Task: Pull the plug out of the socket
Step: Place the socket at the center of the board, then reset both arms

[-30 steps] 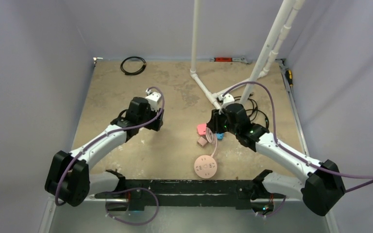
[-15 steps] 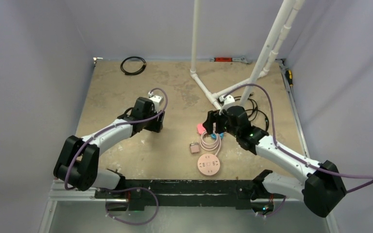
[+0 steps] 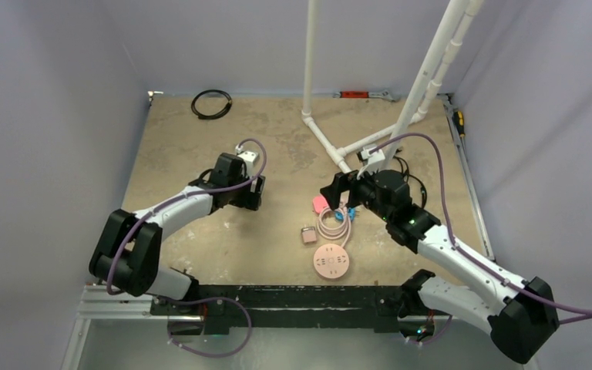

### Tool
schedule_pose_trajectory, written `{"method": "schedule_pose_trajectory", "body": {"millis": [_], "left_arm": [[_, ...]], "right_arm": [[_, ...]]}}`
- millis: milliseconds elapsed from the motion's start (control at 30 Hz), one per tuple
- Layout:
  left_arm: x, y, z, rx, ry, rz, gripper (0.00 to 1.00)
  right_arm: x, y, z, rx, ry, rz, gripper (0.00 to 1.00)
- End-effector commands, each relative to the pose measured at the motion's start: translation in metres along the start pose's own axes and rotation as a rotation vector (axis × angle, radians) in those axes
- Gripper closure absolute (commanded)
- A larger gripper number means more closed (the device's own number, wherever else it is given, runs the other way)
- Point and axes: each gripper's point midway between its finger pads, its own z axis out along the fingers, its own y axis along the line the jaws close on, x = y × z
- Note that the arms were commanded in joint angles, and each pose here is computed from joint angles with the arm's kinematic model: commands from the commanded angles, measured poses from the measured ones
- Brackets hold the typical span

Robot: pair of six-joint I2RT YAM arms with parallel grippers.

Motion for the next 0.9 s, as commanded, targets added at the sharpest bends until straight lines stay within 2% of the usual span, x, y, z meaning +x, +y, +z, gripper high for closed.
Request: {"method": "schedule_pose_trajectory", "body": {"millis": [0,67,233,400,567,700,767,867], "left_arm": [[-0.013,-0.001,0.0,0.012,-0.02,-0.019,0.18],[-0.018,-0.002,-0.003,0.014,-0.037,-0.018,0.11],[-0.038,-0.005,-0.019,0.027,-0.128,-0.008,0.06],[-0.071,-0.006,-0.055,0.03,-0.307,0.0,0.03],[-0.121,0.004,-0.126,-0.04,-0.596,0.002,0.01],[-0.144,0.029,-0.196,-0.165,-0.83,-0.099,0.01],[-0.145,0.041,-0.22,-0.222,-0.891,-0.159,0.01],[-0.143,0.048,-0.242,-0.258,-0.924,-0.201,0.01]], "right_arm": [[-0.015,0.0,-0.005,0.0,-0.05,-0.019,0.04],[-0.017,0.002,-0.009,-0.01,-0.06,-0.015,0.04],[-0.024,0.004,-0.023,-0.02,-0.106,-0.016,0.03],[-0.042,0.001,-0.04,-0.009,-0.198,-0.053,0.03],[-0.068,-0.002,-0.062,0.02,-0.316,-0.084,0.03],[-0.095,-0.005,-0.087,0.046,-0.447,-0.082,0.01],[-0.106,-0.008,-0.099,0.066,-0.506,-0.078,0.01],[-0.116,-0.018,-0.115,0.123,-0.571,-0.065,0.01]]}}
